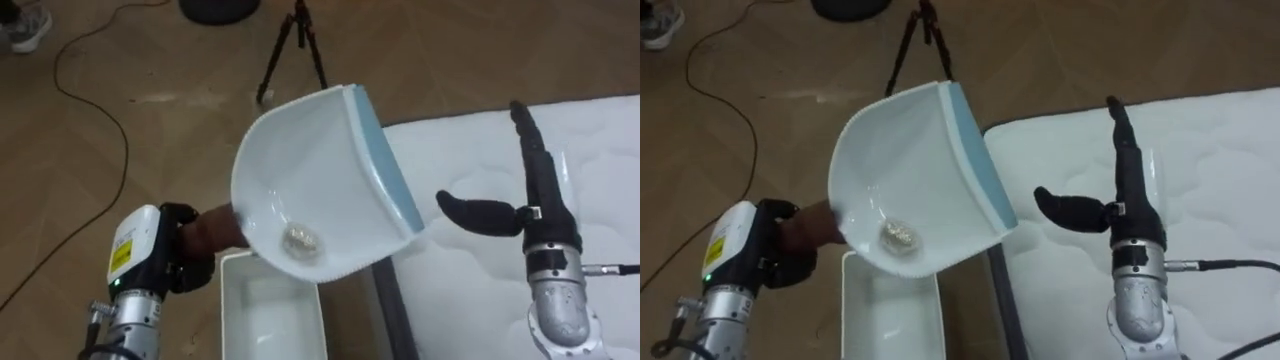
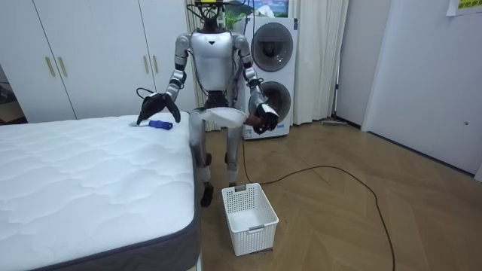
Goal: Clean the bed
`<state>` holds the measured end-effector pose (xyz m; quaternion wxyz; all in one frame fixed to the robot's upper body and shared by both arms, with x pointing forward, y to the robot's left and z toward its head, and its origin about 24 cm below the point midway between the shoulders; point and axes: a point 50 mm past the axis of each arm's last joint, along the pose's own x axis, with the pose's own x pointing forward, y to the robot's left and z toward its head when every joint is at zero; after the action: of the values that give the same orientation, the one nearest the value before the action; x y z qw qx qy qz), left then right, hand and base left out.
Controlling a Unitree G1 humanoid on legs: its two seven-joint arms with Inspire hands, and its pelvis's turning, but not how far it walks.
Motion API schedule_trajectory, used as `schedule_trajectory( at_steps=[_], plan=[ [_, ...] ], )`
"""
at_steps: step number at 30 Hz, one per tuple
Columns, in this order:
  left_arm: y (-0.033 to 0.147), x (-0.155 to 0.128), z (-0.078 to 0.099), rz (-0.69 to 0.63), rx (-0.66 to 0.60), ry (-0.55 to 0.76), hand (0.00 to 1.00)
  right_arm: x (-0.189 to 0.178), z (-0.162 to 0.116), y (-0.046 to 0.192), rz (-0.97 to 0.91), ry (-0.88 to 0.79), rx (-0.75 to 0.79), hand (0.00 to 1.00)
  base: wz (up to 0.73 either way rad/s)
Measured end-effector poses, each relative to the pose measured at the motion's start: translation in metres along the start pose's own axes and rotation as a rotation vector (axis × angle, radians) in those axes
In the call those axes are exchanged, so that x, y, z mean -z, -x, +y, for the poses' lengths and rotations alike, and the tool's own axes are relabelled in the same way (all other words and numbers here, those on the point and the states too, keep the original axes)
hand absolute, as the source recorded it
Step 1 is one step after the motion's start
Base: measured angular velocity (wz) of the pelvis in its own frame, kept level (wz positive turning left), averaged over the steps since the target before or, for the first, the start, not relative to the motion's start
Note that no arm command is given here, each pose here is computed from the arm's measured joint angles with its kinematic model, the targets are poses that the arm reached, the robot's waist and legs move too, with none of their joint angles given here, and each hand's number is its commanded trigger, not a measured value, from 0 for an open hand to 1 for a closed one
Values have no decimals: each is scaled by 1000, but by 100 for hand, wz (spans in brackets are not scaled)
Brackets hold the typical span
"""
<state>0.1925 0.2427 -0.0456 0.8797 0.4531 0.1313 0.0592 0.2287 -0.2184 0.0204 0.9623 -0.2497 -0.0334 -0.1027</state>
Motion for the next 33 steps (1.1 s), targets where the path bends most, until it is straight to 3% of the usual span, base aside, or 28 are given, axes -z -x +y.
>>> schedule_trajectory(
  at_steps=[2,6,15,22,33],
  plan=[
    [-3,13,-7,70,33,-8,100,7,0,1,26,20,3,0,15],
    [-20,14,3,76,29,-43,100,20,-2,3,96,44,14,0,36],
    [-21,42,18,167,51,-145,100,30,2,1,138,54,-44,0,4],
    [-31,60,52,210,41,-312,100,37,2,0,171,83,-71,0,1],
    [-47,62,70,239,77,-459,100,36,-1,-3,159,130,-110,0,-7]
  ],
)
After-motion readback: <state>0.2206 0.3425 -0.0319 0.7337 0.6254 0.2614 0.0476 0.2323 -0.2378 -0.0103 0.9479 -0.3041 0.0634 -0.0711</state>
